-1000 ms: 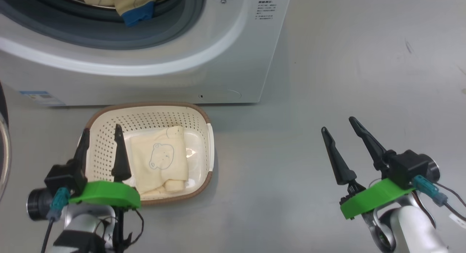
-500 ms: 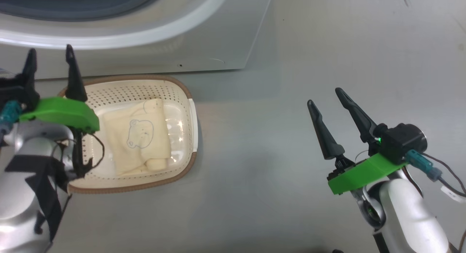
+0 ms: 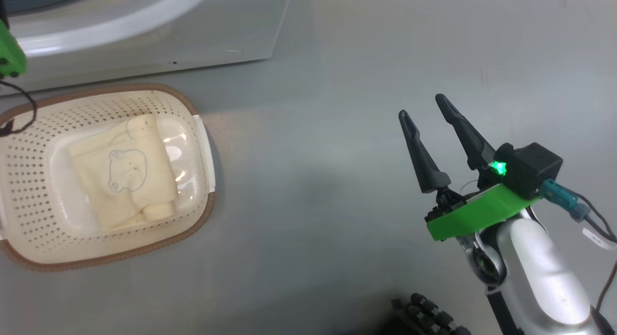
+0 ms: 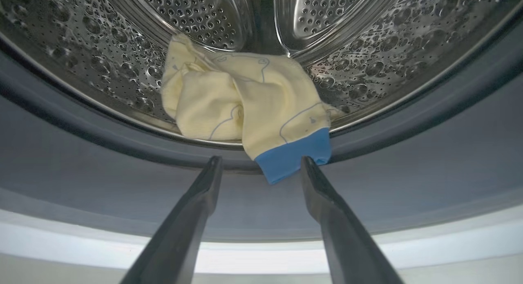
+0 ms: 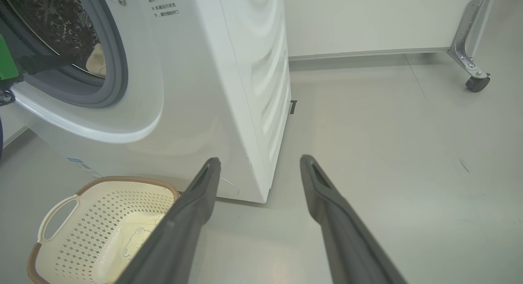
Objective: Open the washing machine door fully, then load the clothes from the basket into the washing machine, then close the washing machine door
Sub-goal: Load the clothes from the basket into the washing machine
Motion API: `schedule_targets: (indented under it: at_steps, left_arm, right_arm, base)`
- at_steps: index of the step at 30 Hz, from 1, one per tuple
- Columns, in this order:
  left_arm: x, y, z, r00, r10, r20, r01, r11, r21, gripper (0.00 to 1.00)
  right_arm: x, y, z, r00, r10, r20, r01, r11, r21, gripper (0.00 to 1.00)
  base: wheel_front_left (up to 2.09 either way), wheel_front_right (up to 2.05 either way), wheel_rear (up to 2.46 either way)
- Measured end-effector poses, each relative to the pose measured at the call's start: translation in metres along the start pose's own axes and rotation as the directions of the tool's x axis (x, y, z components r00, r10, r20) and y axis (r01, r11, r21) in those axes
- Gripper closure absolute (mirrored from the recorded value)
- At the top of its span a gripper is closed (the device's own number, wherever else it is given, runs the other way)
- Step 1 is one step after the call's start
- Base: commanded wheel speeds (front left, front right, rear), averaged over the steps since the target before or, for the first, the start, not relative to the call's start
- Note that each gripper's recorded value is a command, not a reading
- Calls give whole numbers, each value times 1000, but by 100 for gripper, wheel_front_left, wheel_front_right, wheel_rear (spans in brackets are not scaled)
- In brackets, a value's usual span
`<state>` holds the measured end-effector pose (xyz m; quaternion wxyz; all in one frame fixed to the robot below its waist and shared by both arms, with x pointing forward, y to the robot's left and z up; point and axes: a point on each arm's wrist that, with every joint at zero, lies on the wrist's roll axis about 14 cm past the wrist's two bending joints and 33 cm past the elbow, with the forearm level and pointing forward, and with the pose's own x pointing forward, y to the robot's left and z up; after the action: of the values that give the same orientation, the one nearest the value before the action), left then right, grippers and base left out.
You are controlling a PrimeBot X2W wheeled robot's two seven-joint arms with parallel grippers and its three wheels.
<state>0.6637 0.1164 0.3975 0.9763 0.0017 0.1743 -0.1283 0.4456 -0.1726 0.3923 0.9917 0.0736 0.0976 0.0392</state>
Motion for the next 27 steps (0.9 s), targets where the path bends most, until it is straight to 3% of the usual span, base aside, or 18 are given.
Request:
schedule_targets:
  at_steps: [15, 26, 27]
  left_arm:
    - [55, 4, -6, 985, -53, -162, 53, 999, -5, 0]
    - [78, 10, -36, 941, -50, -336, 28, 997, -71, 0]
    - [80, 10, -35, 940, -50, -336, 27, 997, -73, 13]
  right_arm:
    - [-2, -20, -16, 997, -57, -46, 58, 998, 25, 0]
    - [-6, -31, -27, 993, -91, -81, 94, 995, 31, 0]
    - [-5, -31, -27, 993, -90, -82, 93, 995, 31, 0]
  base:
    - [0, 0, 0]
    - [0, 0, 0]
    - [0, 0, 0]
